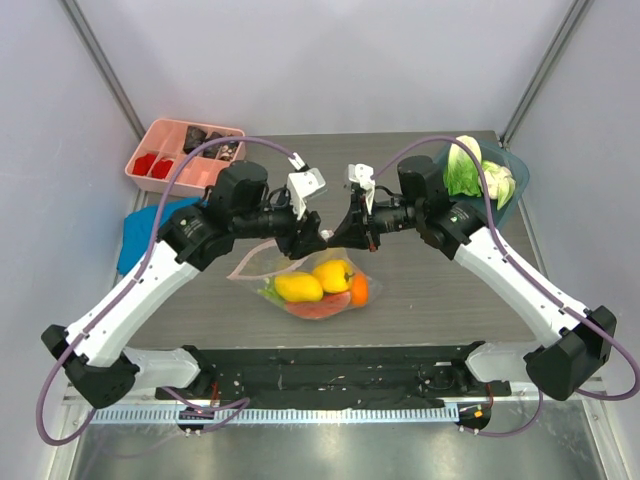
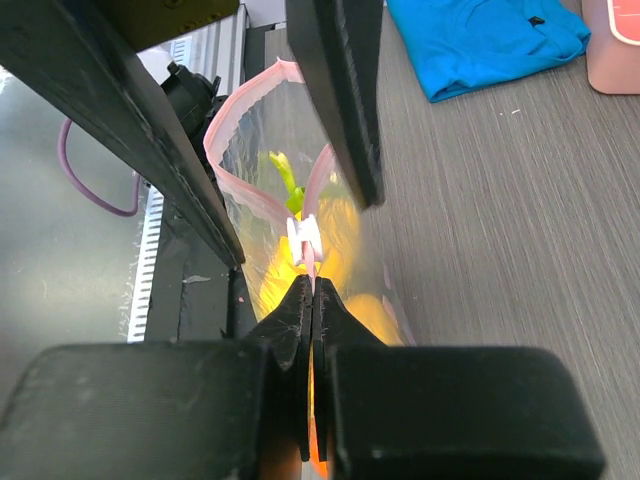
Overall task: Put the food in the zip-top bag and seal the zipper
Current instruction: Zip the zipper food storage bag at the center of the board.
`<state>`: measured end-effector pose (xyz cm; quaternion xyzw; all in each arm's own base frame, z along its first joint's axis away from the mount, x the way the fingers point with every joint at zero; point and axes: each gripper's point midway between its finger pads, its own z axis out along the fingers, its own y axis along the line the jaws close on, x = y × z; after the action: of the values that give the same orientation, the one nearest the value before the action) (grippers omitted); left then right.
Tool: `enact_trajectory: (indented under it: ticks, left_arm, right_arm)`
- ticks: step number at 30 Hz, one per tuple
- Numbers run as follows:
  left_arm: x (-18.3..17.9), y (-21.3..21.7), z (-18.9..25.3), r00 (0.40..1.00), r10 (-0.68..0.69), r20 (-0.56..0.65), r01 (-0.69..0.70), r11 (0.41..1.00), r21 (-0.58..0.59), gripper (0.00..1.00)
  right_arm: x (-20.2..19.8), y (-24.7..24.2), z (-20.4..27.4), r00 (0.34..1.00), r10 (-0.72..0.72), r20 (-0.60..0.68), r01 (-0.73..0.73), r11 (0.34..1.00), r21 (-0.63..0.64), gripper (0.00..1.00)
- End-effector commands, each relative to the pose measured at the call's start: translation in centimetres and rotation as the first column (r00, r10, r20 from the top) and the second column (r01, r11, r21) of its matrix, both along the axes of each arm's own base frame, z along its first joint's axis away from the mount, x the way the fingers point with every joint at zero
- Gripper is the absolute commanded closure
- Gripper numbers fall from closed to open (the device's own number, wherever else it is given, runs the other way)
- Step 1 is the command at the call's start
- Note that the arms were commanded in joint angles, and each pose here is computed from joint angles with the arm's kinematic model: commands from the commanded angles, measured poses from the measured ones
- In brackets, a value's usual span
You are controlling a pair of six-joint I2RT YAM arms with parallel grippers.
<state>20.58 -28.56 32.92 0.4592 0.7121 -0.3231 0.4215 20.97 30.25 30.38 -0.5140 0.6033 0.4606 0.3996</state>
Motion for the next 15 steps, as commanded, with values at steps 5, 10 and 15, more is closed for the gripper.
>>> enact_trajectory:
  ticks: [5, 10, 15]
  left_arm:
    - [-0.3, -2.3, 1.9, 0.997, -0.071, -0.010, 0.069, 0.989, -0.127, 0.58]
    - [0.0, -1.5, 1.0, 0.999, -0.053, -0.006, 0.053, 0.994, -0.091, 0.80]
    - [0.0, -0.3, -0.6, 0.999, -0.032, -0.035, 0.031, 0.998, -0.047, 0.86]
  right_arm:
    - [-0.4, -0.2, 3.3, 0.997, -0.005, 0.081, 0.000, 0.998, 0.061, 0.99]
    - [-0.7, -0.5, 3.9, 0.994, -0.023, 0.108, 0.015, 0.997, 0.080, 0.99]
    - [-0.3, -0.7, 4.2, 0.991, -0.064, 0.119, 0.053, 0.994, 0.094, 0.99]
